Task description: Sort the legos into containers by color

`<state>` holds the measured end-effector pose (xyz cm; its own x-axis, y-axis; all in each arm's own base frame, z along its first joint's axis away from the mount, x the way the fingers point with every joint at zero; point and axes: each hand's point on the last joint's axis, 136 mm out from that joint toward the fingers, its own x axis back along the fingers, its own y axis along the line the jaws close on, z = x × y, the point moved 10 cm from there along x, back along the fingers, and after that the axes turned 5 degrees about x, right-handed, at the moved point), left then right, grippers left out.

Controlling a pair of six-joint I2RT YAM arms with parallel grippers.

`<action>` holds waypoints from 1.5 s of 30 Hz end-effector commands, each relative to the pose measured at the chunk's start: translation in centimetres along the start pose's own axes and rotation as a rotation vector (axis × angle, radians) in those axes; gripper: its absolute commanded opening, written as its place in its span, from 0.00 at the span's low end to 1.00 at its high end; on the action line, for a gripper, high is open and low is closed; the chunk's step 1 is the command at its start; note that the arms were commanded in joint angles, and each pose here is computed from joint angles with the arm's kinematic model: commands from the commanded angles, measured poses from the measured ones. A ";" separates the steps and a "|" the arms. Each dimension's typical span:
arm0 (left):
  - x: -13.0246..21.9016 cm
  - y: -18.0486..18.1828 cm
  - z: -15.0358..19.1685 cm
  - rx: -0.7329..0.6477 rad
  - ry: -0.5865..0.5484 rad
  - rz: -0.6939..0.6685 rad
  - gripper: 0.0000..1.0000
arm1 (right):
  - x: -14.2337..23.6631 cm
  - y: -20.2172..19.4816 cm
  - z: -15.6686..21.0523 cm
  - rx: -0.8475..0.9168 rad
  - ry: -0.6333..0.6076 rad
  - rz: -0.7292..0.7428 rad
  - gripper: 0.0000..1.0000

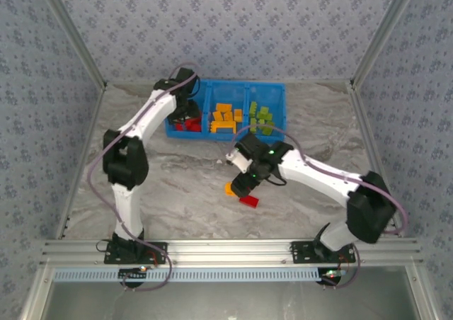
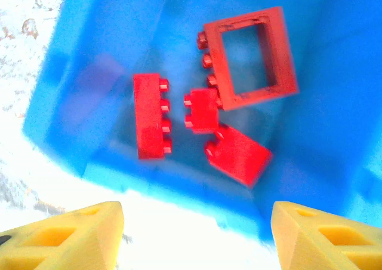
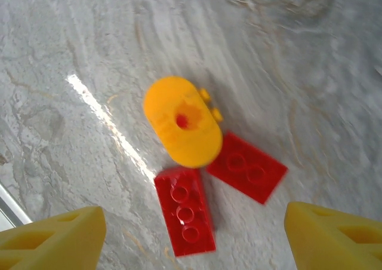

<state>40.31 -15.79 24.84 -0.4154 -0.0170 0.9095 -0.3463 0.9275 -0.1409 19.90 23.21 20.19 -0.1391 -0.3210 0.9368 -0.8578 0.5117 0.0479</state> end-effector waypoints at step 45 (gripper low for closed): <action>13.7 14.8 14.4 0.218 0.006 0.404 0.68 | -1.5 -3.4 -11.9 -0.036 0.038 0.247 0.40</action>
<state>17.12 -7.30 28.62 -0.5049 0.2668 0.8209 -0.3815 0.7841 -0.4895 26.60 32.61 18.21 -0.2319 -0.0963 0.9680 -0.8565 0.4919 -0.1563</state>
